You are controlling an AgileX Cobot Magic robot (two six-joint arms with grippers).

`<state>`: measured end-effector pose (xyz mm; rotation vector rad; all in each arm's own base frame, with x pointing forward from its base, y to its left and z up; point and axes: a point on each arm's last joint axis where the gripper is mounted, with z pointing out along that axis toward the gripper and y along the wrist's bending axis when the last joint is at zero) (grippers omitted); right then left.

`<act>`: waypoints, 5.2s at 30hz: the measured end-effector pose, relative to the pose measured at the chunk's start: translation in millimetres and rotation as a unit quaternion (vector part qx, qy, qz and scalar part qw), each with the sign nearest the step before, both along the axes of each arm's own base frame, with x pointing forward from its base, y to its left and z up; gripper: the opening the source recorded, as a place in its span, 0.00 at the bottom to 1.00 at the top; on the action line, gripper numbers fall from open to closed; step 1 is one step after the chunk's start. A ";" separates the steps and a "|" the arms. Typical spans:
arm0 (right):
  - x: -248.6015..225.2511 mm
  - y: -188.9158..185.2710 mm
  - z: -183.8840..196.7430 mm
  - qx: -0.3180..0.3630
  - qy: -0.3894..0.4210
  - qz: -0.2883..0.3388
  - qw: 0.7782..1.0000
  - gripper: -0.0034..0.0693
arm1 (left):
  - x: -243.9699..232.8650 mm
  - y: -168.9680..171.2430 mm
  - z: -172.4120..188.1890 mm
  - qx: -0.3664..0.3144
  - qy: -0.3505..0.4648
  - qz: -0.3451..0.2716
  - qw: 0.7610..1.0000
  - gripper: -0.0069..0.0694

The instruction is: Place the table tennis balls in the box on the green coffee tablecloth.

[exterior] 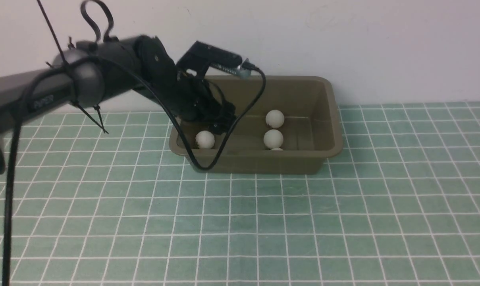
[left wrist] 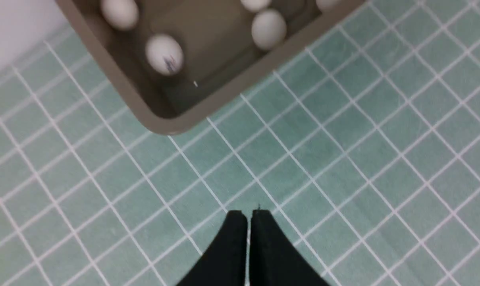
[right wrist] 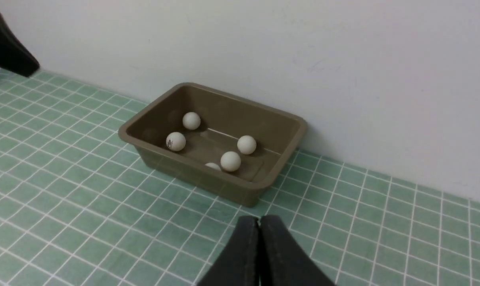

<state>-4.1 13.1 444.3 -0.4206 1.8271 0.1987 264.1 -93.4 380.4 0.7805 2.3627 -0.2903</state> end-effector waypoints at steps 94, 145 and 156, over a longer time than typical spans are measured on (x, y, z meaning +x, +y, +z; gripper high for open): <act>-0.5 0.9 -0.6 0.002 0.005 0.005 1.000 0.02 | -204.8 93.0 -194.8 -0.052 -0.364 0.268 0.891 0.08; 68.8 -15.8 -218.2 -0.015 -0.089 -0.203 0.975 0.02 | -204.8 93.0 -194.8 -0.052 -0.364 0.268 0.891 0.08; 64.8 -15.7 -241.9 -0.017 -0.082 -0.203 0.975 0.02 | -204.8 93.0 -194.8 -0.052 -0.364 0.268 0.891 0.08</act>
